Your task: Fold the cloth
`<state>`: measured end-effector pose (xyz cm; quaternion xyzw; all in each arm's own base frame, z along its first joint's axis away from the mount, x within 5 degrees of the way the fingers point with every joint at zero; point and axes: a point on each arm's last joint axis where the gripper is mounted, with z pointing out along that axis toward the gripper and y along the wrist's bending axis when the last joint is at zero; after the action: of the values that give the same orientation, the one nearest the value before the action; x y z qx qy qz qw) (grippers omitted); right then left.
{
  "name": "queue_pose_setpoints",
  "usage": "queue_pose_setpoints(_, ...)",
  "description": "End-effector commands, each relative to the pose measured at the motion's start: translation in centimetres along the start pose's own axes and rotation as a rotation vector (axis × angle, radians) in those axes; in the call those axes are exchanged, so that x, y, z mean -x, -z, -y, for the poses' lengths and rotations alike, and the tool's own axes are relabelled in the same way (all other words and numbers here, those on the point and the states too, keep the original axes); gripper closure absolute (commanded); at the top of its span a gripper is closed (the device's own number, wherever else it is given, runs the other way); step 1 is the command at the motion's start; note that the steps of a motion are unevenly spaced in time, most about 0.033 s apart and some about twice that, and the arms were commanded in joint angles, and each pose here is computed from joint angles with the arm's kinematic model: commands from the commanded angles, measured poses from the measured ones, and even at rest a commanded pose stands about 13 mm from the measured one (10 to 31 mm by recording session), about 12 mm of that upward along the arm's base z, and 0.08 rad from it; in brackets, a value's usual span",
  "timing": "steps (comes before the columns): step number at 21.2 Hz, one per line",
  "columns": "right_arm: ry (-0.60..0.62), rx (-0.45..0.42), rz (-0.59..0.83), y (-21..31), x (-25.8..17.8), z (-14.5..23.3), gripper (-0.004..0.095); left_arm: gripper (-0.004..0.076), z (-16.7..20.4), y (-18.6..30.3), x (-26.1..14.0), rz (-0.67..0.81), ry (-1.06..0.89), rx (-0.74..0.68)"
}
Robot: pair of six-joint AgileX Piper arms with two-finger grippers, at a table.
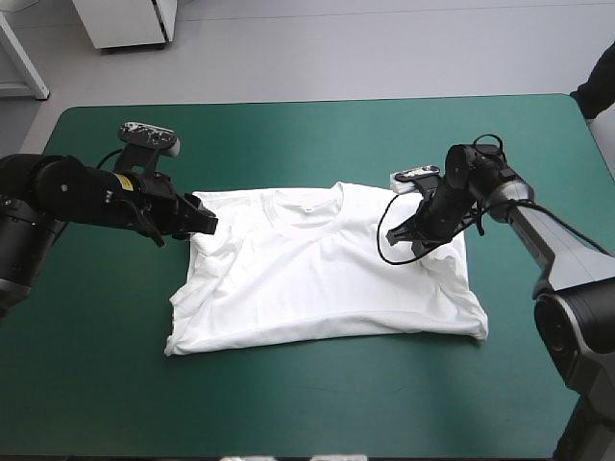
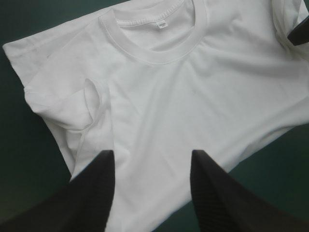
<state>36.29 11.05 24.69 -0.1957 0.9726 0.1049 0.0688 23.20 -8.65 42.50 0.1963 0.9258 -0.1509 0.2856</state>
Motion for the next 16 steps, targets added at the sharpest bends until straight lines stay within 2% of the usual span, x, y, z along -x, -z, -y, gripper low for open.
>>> queue_pose_setpoints(1,0.026,-0.018,0.047,1.0,0.5,0.0,0.0925,0.0364,0.8,1.9,0.3,0.077,-0.007,-0.018)
queue_pose_setpoints(5,0.065,-0.020,0.026,1.2,0.7,0.0,0.0907,0.0364,0.5,1.9,0.2,0.068,-0.018,0.015)
queue_pose_setpoints(8,0.083,-0.003,0.023,2.6,1.1,-0.4,0.0731,0.0364,0.4,2.0,0.1,0.059,-0.020,0.021)
queue_pose_setpoints(11,0.087,0.008,0.070,4.5,0.9,-1.0,0.0461,0.0364,0.5,2.2,-0.2,0.049,-0.026,0.024)
queue_pose_setpoints(12,0.083,0.004,0.085,5.2,0.7,-1.1,0.0398,0.0364,0.5,2.5,-0.3,0.050,-0.029,0.031)
queue_pose_setpoints(13,0.077,-0.020,0.101,6.0,0.4,-1.1,0.0370,0.0364,0.4,2.9,-0.5,0.054,-0.038,0.055)
queue_pose_setpoints(16,0.064,-0.082,0.136,7.9,-0.4,-1.1,0.0371,0.0364,0.2,3.7,-1.1,0.059,-0.036,0.112)
